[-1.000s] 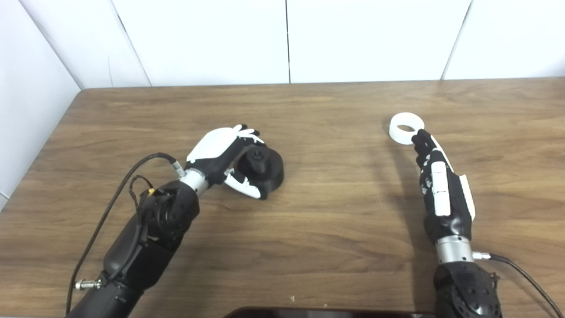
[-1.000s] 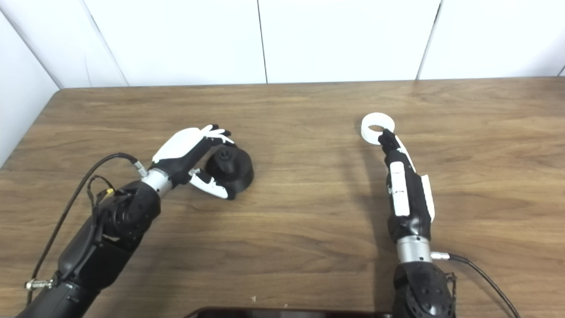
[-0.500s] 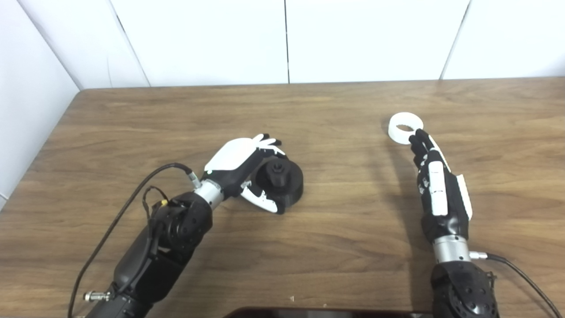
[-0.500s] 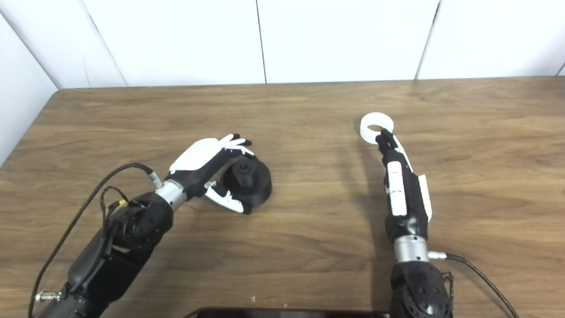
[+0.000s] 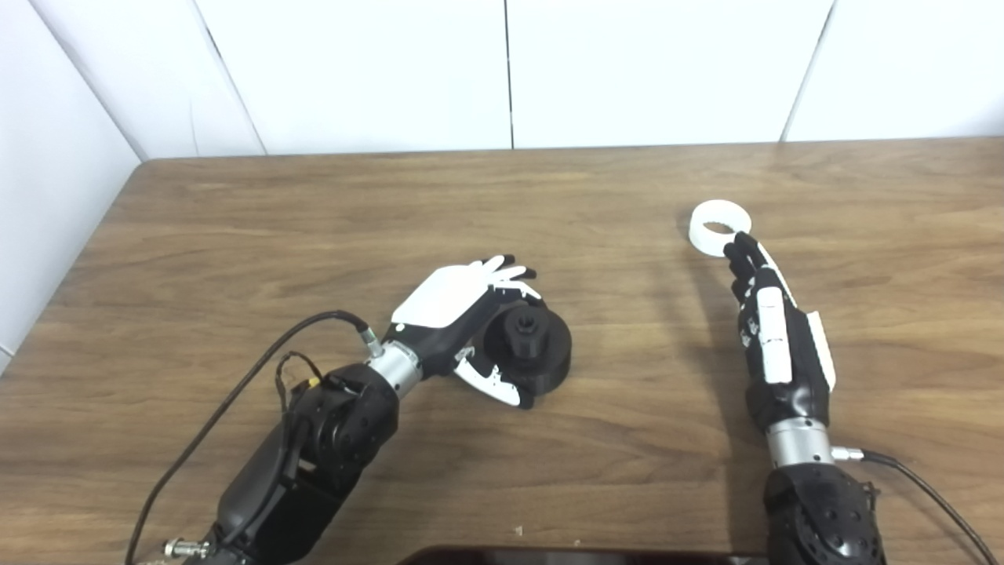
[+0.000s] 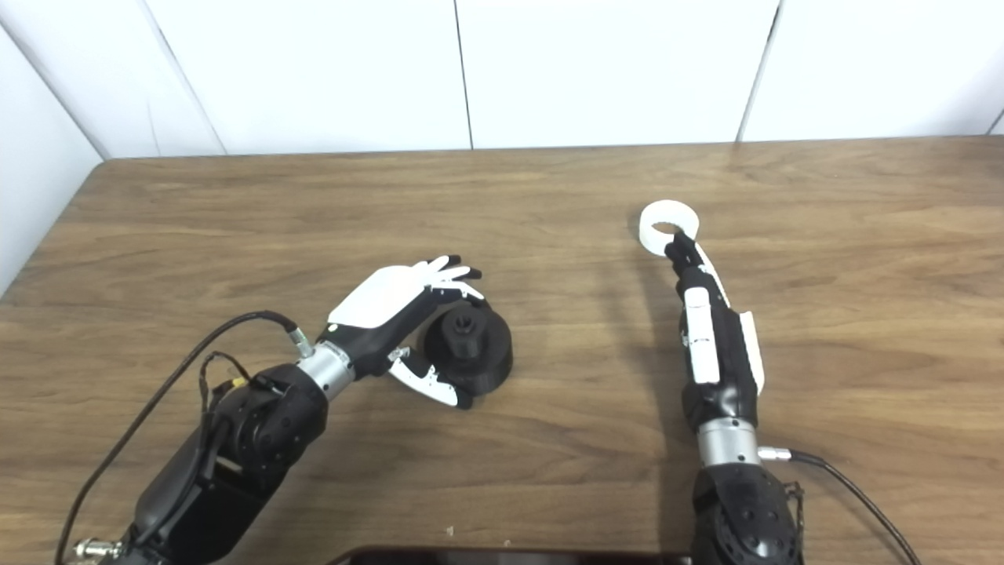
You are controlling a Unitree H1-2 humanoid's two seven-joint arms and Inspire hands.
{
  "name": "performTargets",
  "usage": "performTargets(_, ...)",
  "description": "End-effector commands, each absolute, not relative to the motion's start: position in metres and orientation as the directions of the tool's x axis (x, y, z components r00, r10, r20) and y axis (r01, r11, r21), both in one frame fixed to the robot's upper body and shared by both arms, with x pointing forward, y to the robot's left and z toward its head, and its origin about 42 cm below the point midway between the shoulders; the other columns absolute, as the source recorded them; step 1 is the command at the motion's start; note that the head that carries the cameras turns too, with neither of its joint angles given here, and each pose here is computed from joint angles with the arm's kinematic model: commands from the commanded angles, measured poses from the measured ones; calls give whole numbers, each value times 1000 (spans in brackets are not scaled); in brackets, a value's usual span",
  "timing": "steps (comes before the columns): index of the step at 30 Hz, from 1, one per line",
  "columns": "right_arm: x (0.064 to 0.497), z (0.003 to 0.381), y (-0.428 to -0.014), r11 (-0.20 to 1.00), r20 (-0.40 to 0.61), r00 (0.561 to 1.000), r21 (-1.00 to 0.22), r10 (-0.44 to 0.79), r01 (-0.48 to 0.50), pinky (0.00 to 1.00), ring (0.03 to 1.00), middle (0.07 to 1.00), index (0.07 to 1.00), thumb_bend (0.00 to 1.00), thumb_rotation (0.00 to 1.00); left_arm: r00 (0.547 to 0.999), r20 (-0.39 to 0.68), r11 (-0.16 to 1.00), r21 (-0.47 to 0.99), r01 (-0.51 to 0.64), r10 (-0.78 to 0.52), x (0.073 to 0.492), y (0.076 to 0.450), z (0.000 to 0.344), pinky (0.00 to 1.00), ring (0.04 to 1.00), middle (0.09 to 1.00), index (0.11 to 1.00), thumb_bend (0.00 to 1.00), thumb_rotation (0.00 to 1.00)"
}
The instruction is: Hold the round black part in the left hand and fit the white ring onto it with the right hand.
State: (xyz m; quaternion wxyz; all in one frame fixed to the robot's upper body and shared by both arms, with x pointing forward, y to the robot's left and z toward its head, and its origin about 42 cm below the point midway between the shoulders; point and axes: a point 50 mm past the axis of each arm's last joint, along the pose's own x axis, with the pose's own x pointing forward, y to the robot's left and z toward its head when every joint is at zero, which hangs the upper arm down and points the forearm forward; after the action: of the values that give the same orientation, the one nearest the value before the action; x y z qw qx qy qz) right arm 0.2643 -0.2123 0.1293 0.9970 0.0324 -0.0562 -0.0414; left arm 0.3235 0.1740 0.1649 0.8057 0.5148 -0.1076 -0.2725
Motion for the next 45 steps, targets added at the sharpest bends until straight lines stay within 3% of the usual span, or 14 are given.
performTargets(1, 250, 120, -209, 993, 80, 992, 75, -93, 87, 1000, 979, 915, 915, 506, 939, 800, -129, 286, 891, 353, -586, 313, 165, 160, 980, 1000, 932, 611, 897, 232)
performTargets(22, 257, 128, -214, 995, 89, 993, 62, -84, 78, 1000, 965, 914, 910, 530, 920, 754, -138, 298, 861, 412, -643, 282, 142, 148, 977, 1000, 931, 593, 903, 229)
performTargets(29, 260, 131, -219, 995, 96, 991, 40, -92, 88, 1000, 952, 907, 904, 496, 934, 753, -146, 300, 855, 422, -642, 277, 139, 145, 967, 1000, 928, 596, 895, 225)
performTargets(40, 277, 147, -237, 997, 138, 988, -7, -70, 72, 989, 952, 917, 910, 523, 891, 758, -148, 311, 849, 427, -636, 279, 138, 141, 989, 1000, 934, 605, 891, 230)
performTargets(43, 287, 159, -246, 996, 170, 985, -78, -37, 51, 954, 953, 929, 919, 505, 885, 759, -150, 310, 849, 427, -634, 279, 136, 141, 985, 1000, 934, 604, 894, 232)
performTargets(44, 292, 166, -251, 984, 183, 982, -167, -39, 70, 947, 952, 930, 920, 499, 881, 759, -149, 311, 850, 426, -634, 279, 136, 141, 984, 1000, 933, 603, 895, 231)
performTargets(45, 298, 173, -256, 961, 199, 979, -260, -43, 95, 890, 917, 907, 892, 534, 788, 759, -148, 310, 850, 425, -633, 280, 136, 140, 977, 1000, 933, 602, 897, 228)
